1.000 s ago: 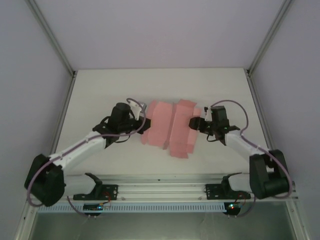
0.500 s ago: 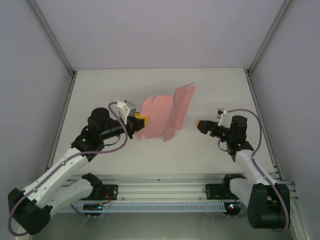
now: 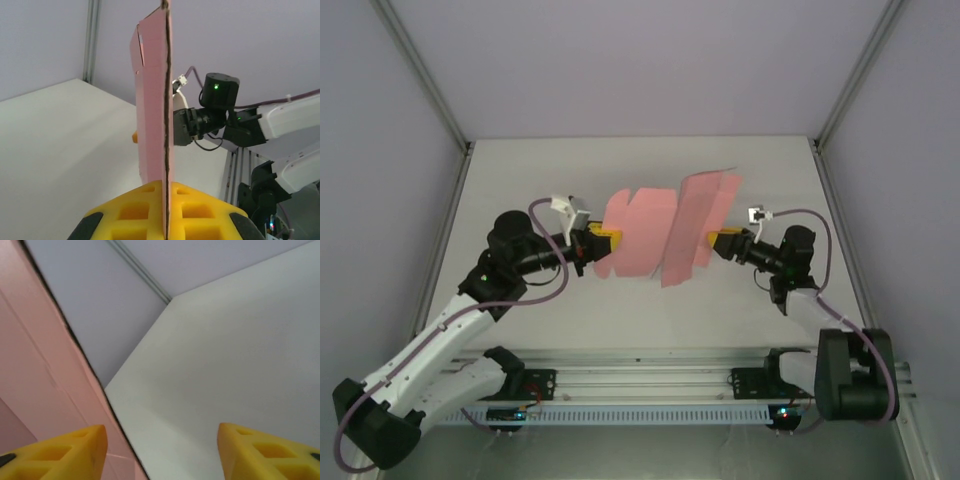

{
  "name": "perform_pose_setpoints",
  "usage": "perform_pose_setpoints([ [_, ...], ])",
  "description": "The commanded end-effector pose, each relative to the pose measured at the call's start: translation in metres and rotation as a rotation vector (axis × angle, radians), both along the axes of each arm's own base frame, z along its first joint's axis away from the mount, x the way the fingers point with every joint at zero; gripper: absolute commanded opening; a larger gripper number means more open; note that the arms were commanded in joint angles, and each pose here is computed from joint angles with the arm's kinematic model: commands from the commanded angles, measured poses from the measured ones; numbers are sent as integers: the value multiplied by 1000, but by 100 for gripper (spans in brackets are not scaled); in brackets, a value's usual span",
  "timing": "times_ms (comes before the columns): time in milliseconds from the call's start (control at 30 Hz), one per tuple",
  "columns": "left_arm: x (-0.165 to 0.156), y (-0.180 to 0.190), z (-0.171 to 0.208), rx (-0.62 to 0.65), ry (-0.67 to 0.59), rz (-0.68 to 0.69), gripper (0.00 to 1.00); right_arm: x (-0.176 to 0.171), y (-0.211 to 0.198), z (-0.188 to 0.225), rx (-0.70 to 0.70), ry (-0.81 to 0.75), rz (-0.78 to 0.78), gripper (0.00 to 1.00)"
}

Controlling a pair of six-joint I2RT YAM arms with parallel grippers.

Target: Assemble paper box

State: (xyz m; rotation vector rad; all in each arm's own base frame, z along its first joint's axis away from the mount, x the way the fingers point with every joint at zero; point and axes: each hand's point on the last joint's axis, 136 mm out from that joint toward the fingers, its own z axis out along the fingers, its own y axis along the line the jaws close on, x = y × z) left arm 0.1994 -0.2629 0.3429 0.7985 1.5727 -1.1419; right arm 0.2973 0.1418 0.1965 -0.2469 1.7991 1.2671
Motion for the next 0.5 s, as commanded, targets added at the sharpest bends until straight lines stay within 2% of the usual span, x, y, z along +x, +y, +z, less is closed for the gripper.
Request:
perform_pose_setpoints([
  [0, -6, -1, 29, -61, -60, -32, 0, -7, 10, 29, 71, -105, 107, 53],
  [33, -6, -1, 30, -63, -63, -30, 0, -6, 11, 30, 87, -103, 123, 50],
  [67, -5, -1, 30, -64, -61, -26, 0, -5, 12, 31, 102, -107, 133, 43],
  [200, 5, 2, 22, -43, -44, 32, 0, 2, 13, 30, 165, -64, 168, 6],
  [233, 9, 4, 19, -37, -34, 58, 0, 6, 14, 27, 172, -40, 168, 0],
  [300, 15, 9, 12, -22, -19, 110, 0, 11, 15, 21, 176, -16, 170, 0],
  [400, 34, 24, -9, 29, 28, 259, 0, 16, 17, 23, 186, -20, 145, 0],
  [467, 50, 40, -30, 79, 87, 397, 26, 17, 15, 26, 182, -44, 123, 0],
])
